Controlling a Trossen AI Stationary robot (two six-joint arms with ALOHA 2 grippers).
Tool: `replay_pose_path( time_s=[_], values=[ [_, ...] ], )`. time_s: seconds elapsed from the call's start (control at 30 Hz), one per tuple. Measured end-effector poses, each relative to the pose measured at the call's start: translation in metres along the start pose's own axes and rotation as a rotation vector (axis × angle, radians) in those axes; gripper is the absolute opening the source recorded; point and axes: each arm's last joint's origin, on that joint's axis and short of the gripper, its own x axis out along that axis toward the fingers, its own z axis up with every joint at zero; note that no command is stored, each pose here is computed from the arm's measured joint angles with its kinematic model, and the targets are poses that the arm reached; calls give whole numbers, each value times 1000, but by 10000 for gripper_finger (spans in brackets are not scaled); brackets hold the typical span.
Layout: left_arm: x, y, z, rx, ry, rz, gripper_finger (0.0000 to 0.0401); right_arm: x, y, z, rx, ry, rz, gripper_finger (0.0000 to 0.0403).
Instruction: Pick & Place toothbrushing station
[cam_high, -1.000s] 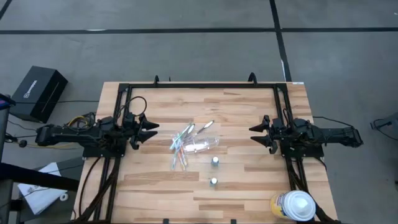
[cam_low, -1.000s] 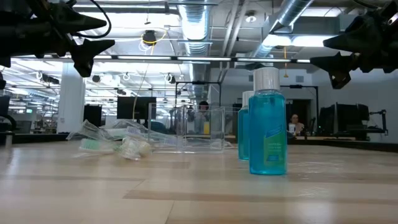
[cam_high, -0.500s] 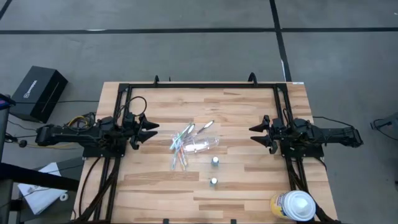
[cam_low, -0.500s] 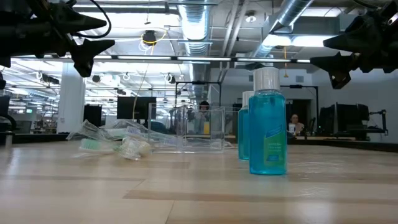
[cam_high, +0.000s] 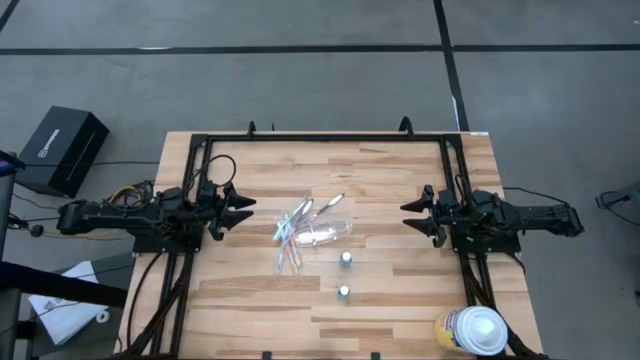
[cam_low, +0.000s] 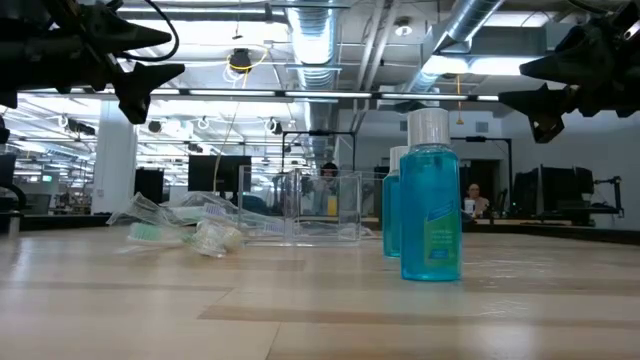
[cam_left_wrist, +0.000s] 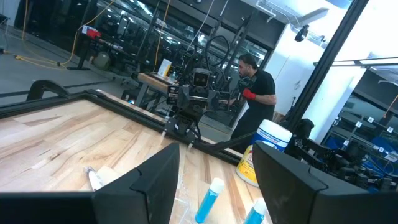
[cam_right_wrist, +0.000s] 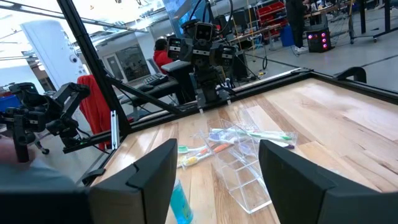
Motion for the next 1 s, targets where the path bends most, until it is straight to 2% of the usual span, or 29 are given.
replay_pose_path(
  time_s=[0.8,1.0],
  values=[
    [0,0,0,0,-2,4,198,0,0,0,0,0,0,216],
    [0,-1,7,-61,-94,22,198,0,0,0,0,0,0,216]
  ],
)
